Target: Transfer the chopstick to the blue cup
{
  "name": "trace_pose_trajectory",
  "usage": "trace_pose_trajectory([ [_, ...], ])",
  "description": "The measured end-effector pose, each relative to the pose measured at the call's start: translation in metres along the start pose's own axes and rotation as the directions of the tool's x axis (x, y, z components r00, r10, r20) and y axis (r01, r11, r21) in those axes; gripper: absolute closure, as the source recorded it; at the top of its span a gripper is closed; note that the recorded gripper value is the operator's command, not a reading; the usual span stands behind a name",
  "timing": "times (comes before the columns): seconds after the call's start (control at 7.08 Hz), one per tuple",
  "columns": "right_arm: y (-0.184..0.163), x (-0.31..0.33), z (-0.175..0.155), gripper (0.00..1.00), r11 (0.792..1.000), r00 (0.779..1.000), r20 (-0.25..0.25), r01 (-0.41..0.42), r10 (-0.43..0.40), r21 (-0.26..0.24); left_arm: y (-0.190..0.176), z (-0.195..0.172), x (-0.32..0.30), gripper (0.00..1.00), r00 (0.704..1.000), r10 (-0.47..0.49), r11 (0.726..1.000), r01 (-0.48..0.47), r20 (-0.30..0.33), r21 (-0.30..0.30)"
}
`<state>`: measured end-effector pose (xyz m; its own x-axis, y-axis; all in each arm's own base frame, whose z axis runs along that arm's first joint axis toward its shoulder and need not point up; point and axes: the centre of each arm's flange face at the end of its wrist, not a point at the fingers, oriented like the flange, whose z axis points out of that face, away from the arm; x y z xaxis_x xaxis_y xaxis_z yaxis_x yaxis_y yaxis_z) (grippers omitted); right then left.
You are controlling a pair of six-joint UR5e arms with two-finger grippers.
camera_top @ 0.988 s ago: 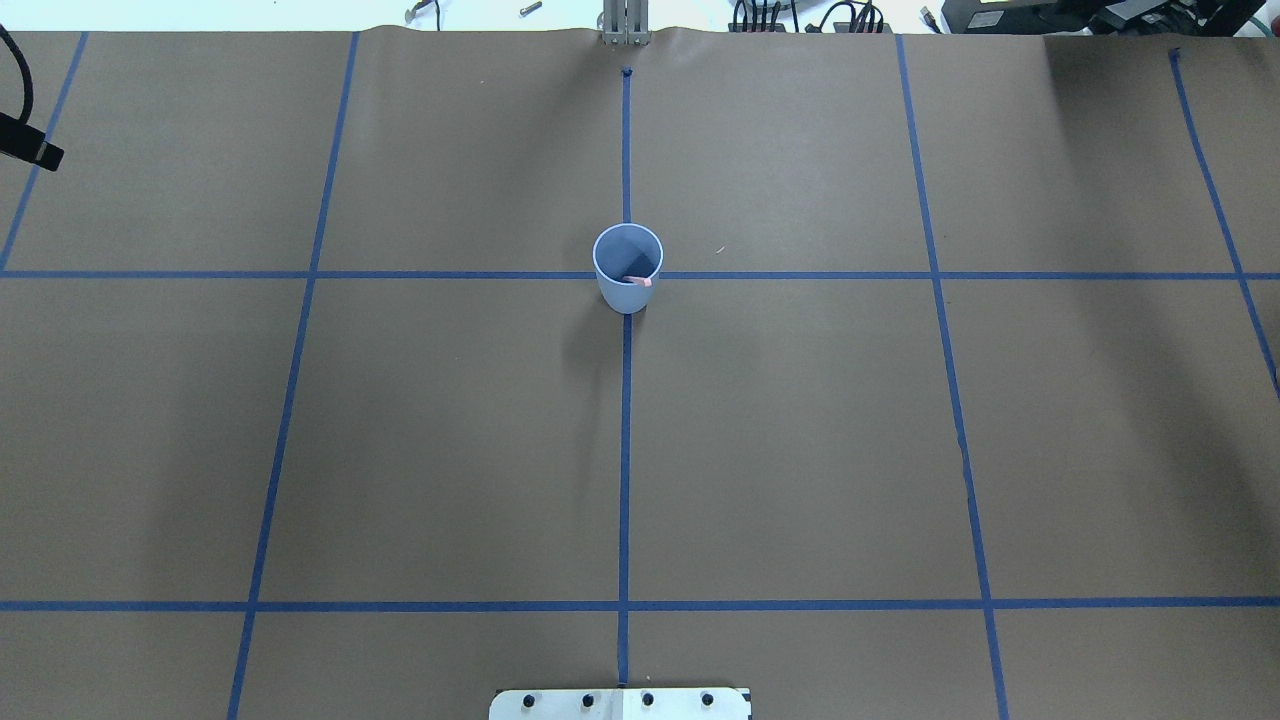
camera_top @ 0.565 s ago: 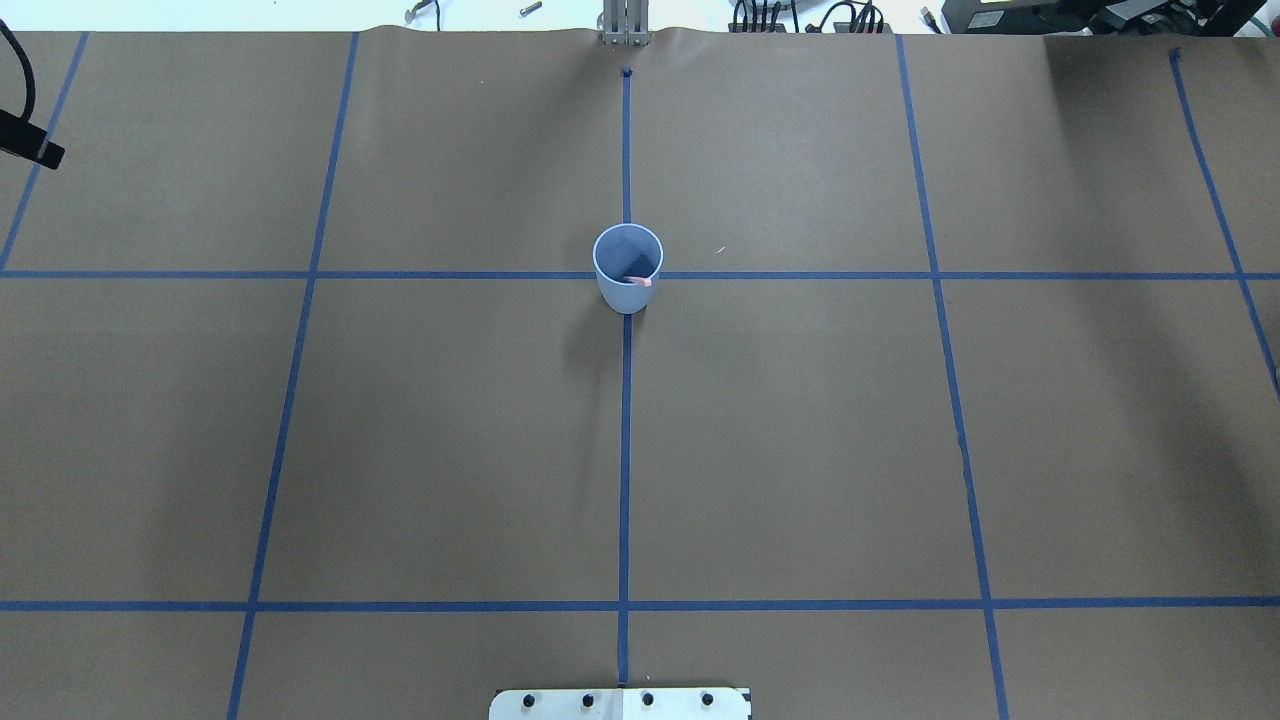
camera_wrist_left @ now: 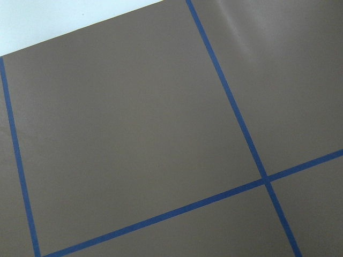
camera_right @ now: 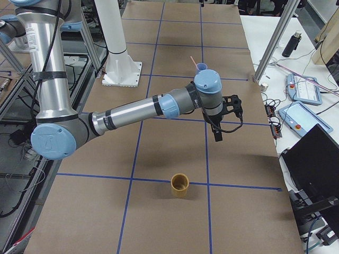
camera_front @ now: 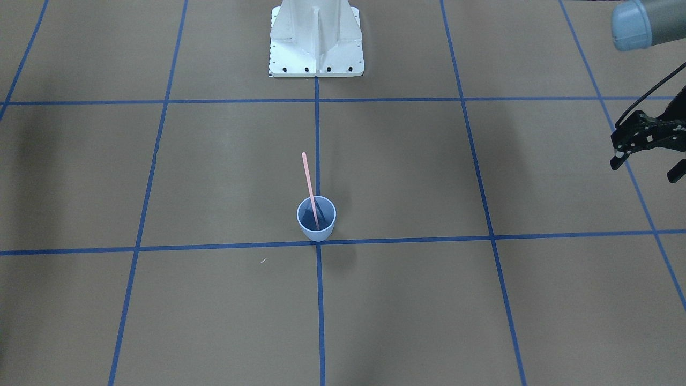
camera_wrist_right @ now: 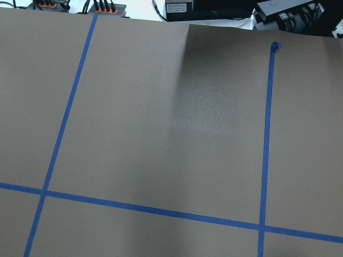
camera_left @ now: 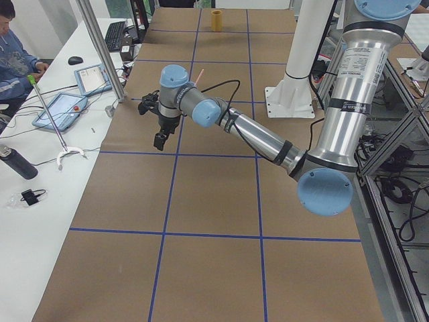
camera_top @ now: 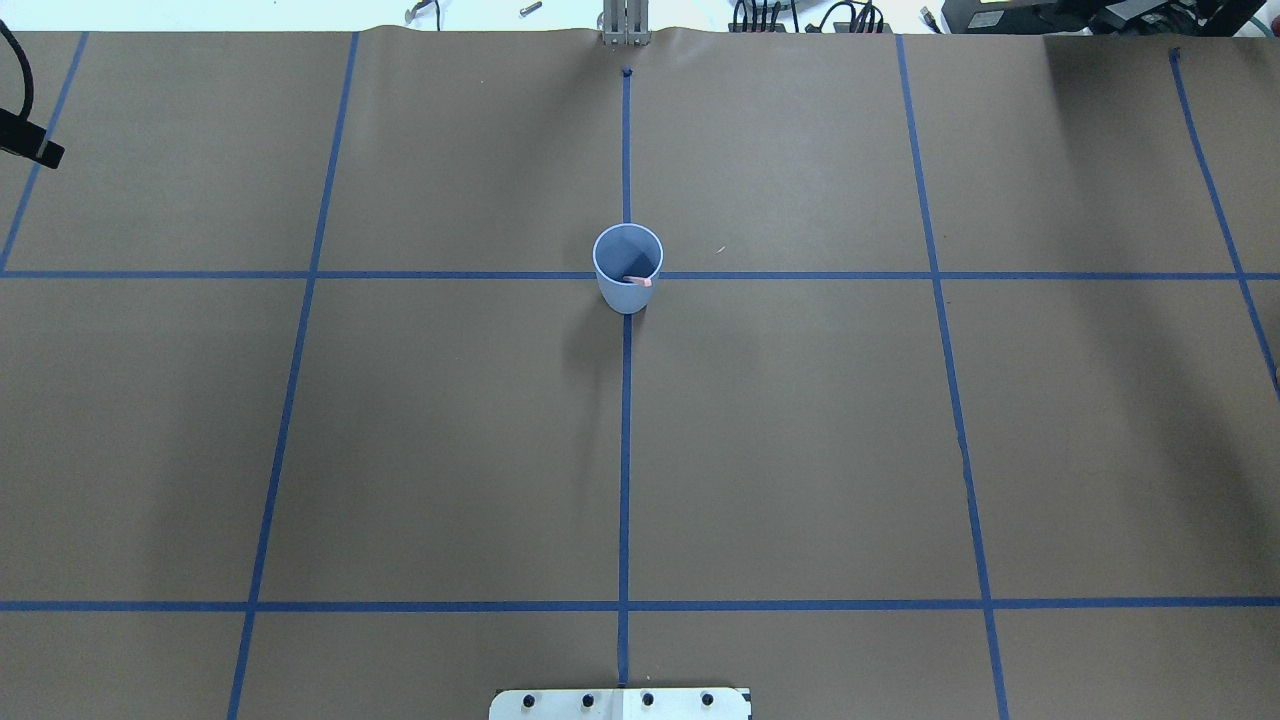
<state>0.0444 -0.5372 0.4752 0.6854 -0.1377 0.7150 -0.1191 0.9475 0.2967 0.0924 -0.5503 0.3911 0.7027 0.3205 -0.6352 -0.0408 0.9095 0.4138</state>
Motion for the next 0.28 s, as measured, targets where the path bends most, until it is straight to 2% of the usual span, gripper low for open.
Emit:
trace_pose_trajectory([
  [0.28,-0.0001,-0.0004,-0.0004,0.00,1.000,1.000,0.000,0.001,-0.001,0.001,0.0013,0.0002,-0.0006,0.02,1.000,-0.004,1.000,0.004,0.000,-0.001],
])
